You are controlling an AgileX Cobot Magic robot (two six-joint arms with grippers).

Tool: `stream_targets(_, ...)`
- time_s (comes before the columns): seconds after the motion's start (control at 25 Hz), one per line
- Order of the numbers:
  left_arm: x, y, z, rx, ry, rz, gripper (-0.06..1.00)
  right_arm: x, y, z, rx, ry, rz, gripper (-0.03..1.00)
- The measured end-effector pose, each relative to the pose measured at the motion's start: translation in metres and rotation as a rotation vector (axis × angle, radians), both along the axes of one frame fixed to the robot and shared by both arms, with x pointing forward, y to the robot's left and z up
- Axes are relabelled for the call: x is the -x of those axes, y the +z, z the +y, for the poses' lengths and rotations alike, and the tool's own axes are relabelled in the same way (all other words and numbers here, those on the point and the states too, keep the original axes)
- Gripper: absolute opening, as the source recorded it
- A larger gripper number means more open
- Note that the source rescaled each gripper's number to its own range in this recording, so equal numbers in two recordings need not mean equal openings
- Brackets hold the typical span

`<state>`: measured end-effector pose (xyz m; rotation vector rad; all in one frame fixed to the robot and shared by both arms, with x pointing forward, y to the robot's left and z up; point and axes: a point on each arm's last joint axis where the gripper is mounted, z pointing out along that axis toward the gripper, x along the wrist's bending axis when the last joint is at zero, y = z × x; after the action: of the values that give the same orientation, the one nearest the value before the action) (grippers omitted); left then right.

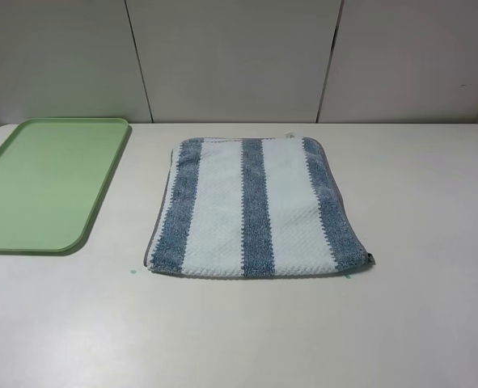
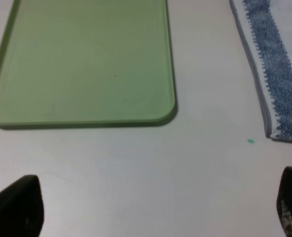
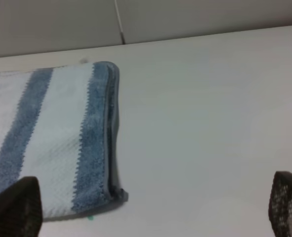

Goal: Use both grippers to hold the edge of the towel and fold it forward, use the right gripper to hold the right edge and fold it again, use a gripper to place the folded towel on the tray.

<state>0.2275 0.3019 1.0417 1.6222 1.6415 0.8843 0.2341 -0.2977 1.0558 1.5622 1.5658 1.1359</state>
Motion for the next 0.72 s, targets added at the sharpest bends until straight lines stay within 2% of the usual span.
stream_targets(0.24,0.0000,0.0000,-0.0001,0.001,-0.001,0.000,0.93,0.0005,0.0004,0.0031,-0.034,0.030,0.002,1.00)
stream_targets(0.72,0.0000,0.0000,-0.0001,-0.012,-0.009,0.000,0.93,0.0002,0.0012,0.0036,-0.033,0.036,-0.008,1.00)
